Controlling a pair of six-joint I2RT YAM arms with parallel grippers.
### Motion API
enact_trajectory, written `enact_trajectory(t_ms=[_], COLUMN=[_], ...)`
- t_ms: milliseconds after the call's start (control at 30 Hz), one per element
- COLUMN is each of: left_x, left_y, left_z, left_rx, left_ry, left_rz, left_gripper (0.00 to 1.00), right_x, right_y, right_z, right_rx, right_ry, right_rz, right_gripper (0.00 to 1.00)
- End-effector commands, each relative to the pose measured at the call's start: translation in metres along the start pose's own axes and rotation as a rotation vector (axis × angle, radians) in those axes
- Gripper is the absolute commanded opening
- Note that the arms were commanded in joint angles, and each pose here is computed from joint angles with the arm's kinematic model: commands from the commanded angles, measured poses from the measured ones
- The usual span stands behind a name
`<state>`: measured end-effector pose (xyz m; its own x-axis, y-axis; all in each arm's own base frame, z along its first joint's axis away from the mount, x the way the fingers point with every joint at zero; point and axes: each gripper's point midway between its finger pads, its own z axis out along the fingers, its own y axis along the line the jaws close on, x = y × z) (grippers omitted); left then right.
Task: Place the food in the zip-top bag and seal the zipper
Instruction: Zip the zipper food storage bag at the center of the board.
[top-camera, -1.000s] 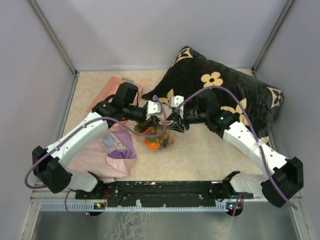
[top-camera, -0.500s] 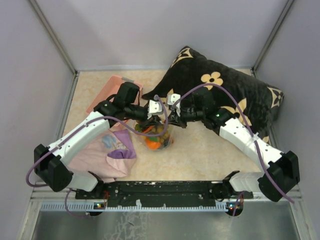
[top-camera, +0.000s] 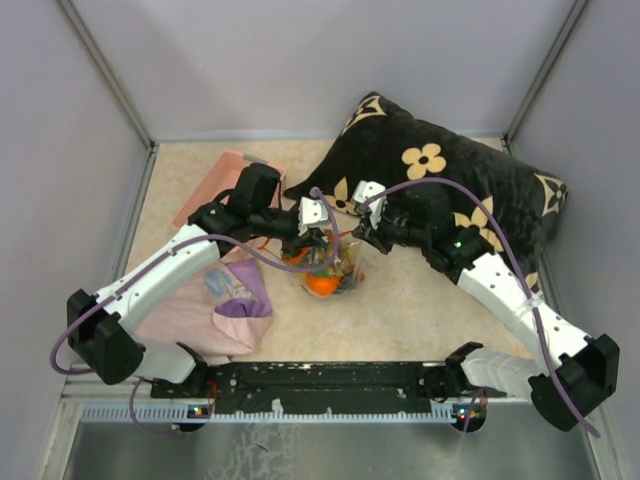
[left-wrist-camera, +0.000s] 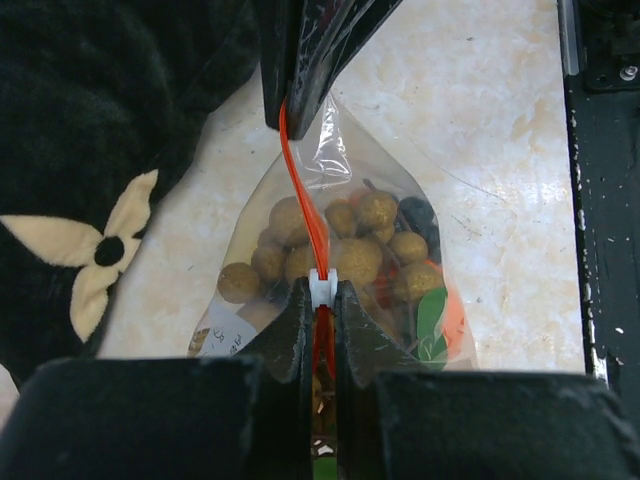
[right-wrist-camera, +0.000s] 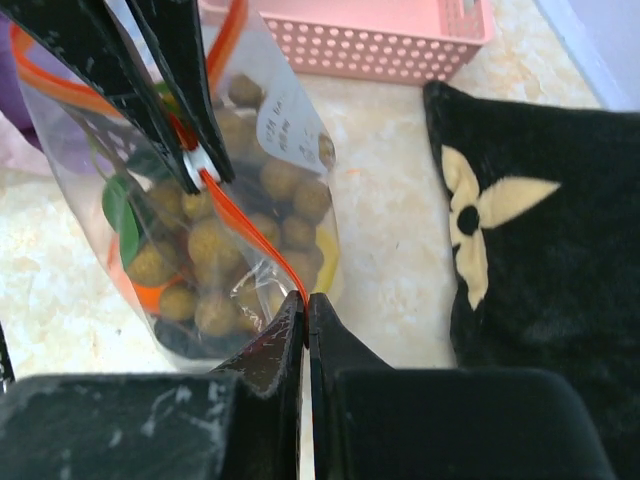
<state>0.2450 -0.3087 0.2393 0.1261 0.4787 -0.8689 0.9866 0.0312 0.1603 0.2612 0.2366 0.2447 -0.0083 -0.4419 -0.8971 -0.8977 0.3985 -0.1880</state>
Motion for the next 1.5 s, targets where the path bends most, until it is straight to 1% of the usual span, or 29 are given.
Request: enact_trajectory(t_ms=[0, 100, 233, 367, 433, 467, 500, 533, 567, 600, 667, 800, 967, 1133, 1267, 1333, 1400, 1467], left_x=[0.006, 0.011, 0.009, 0.007, 0.006, 0.004, 0.002, -0.002, -0.004, -0.006, -0.009, -0.015, -0.015, -0.015, -0.019, -0.021, -0.023, -0.026], left_y=[-0.011, -0.010, -0.013, -0.014, -0.015, -0.016, -0.016, -0.018, -0.019, -0.018, -0.018, -0.018, -0.020, -0.020, -0.022, -0.023, -0.024, -0.025], left_z=[-0.016, -0.020, -0.022, -0.023, -0.022, -0.021, -0.020, -0.019, -0.018, -0.017, -0.015, -0.012, -0.010, -0.009, -0.005, -0.003, 0.000, 0.002], left_rx=[-0.011, -0.035, -0.030, -0.024, -0.020, -0.012, -0.003, 0.012, 0.022, 0.028, 0.039, 0.055, 0.066, 0.071, 0.089, 0.099, 0.108, 0.115], left_ry=[0.046, 0.075, 0.069, 0.059, 0.055, 0.046, 0.035, 0.020, 0.009, 0.001, -0.010, -0.024, -0.027, -0.031, -0.048, -0.059, -0.066, -0.070], left_rz=[-0.055, -0.073, -0.073, -0.071, -0.075, -0.075, -0.073, -0.069, -0.068, -0.067, -0.063, -0.050, -0.047, -0.045, -0.039, -0.037, -0.036, -0.039], left_gripper=[0.07, 0.08, 0.01, 0.00, 0.00, 0.00, 0.00, 0.00, 0.00, 0.00, 0.00, 0.00, 0.00, 0.00, 0.00, 0.00, 0.00, 0.00], right_x=[0.014, 0.019, 0.009, 0.003, -0.007, -0.020, -0.031, -0.041, -0.049, -0.053, -0.061, -0.062, -0.058, -0.043, -0.035, -0.032, -0.030, -0.026], right_y=[-0.037, -0.040, -0.035, -0.035, -0.024, -0.015, -0.006, 0.002, 0.007, 0.012, 0.024, 0.033, 0.035, 0.046, 0.048, 0.049, 0.051, 0.053], right_z=[-0.026, -0.033, -0.038, -0.043, -0.044, -0.044, -0.045, -0.047, -0.047, -0.046, -0.039, -0.020, -0.002, 0.015, 0.024, 0.029, 0.034, 0.040], right_rx=[0.212, 0.238, 0.208, 0.210, 0.144, 0.089, 0.038, -0.005, -0.032, -0.058, -0.114, -0.196, -0.252, -0.359, -0.368, -0.377, -0.399, -0.414], right_ry=[0.067, 0.082, 0.064, 0.061, 0.033, -0.013, -0.055, -0.088, -0.112, -0.121, -0.124, -0.101, -0.089, -0.038, -0.034, -0.037, -0.034, -0.019], right_rz=[0.023, 0.040, 0.033, 0.031, 0.012, 0.011, 0.000, -0.017, -0.038, -0.062, -0.114, -0.129, -0.145, -0.108, -0.120, -0.119, -0.112, -0.105], right_gripper=[0.00, 0.00, 0.00, 0.00, 0.00, 0.00, 0.11, 0.24, 0.33, 0.38, 0.43, 0.47, 0.50, 0.51, 0.51, 0.48, 0.42, 0.30])
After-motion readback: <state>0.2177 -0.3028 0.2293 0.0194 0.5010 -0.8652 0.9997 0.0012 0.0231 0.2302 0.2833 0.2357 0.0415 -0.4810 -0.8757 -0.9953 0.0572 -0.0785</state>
